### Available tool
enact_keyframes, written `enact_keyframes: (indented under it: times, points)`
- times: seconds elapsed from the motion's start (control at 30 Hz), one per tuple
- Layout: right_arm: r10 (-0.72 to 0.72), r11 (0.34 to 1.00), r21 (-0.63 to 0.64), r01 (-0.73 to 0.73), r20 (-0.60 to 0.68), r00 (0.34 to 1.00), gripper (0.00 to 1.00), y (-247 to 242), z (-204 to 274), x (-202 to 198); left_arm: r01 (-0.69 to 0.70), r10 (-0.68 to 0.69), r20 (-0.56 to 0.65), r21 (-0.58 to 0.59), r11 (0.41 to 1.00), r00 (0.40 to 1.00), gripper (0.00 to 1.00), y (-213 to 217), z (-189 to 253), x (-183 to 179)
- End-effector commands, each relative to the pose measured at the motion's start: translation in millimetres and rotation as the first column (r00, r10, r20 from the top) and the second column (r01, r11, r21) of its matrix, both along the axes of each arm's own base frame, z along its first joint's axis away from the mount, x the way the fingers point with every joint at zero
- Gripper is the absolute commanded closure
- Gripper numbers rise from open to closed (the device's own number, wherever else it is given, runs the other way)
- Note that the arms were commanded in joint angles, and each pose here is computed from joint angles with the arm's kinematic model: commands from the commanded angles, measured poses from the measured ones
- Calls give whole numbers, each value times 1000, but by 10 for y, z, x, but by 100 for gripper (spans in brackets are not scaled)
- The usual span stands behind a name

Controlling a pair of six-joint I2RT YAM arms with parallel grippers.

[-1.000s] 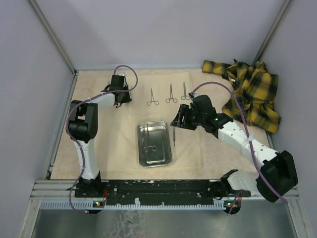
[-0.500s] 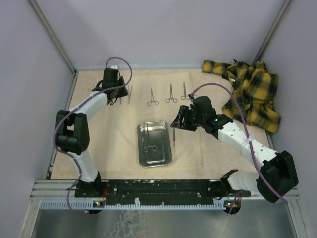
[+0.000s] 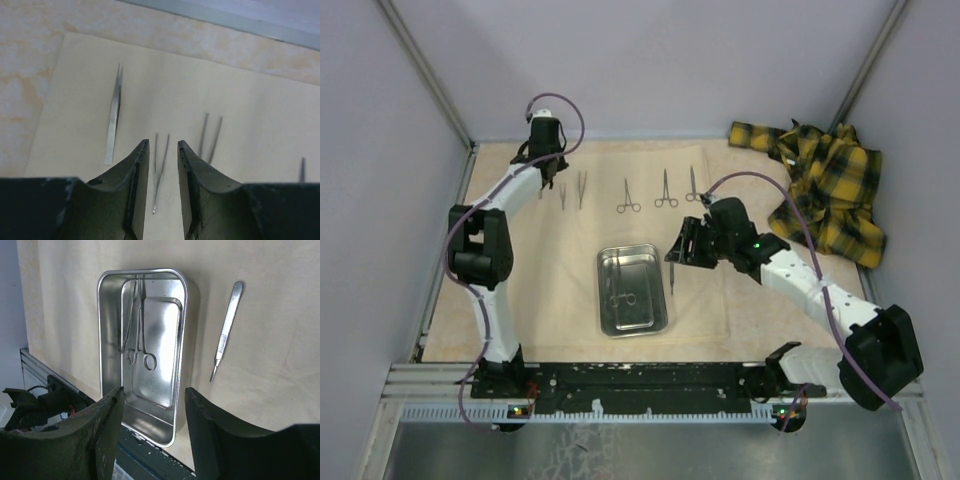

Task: Open and lay out the surgical kit
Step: Adjust the medical item in the surgical kit.

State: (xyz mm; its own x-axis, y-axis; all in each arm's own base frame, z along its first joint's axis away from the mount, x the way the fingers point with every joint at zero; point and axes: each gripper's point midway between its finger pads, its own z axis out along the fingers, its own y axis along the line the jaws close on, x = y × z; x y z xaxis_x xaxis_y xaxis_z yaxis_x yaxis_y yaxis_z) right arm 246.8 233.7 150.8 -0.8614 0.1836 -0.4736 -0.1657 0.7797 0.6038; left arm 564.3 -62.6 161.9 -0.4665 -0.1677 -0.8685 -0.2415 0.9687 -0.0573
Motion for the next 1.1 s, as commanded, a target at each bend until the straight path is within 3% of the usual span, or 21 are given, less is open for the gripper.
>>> enact_keyframes:
  times: [0.0, 0.3, 1.07]
  points:
    - [47, 999, 18, -48, 41, 998, 48, 85, 14, 45, -69, 73, -40, 97, 993, 997, 64, 327, -235, 170]
    - [83, 997, 9, -83, -1, 997, 48, 182, -259, 106, -96, 107, -70, 138, 986, 992, 64, 633, -480, 443]
    - [124, 991, 47, -124, -9, 992, 48, 306, -340, 139, -63, 95, -211, 157, 986, 973, 65, 667, -1048, 607]
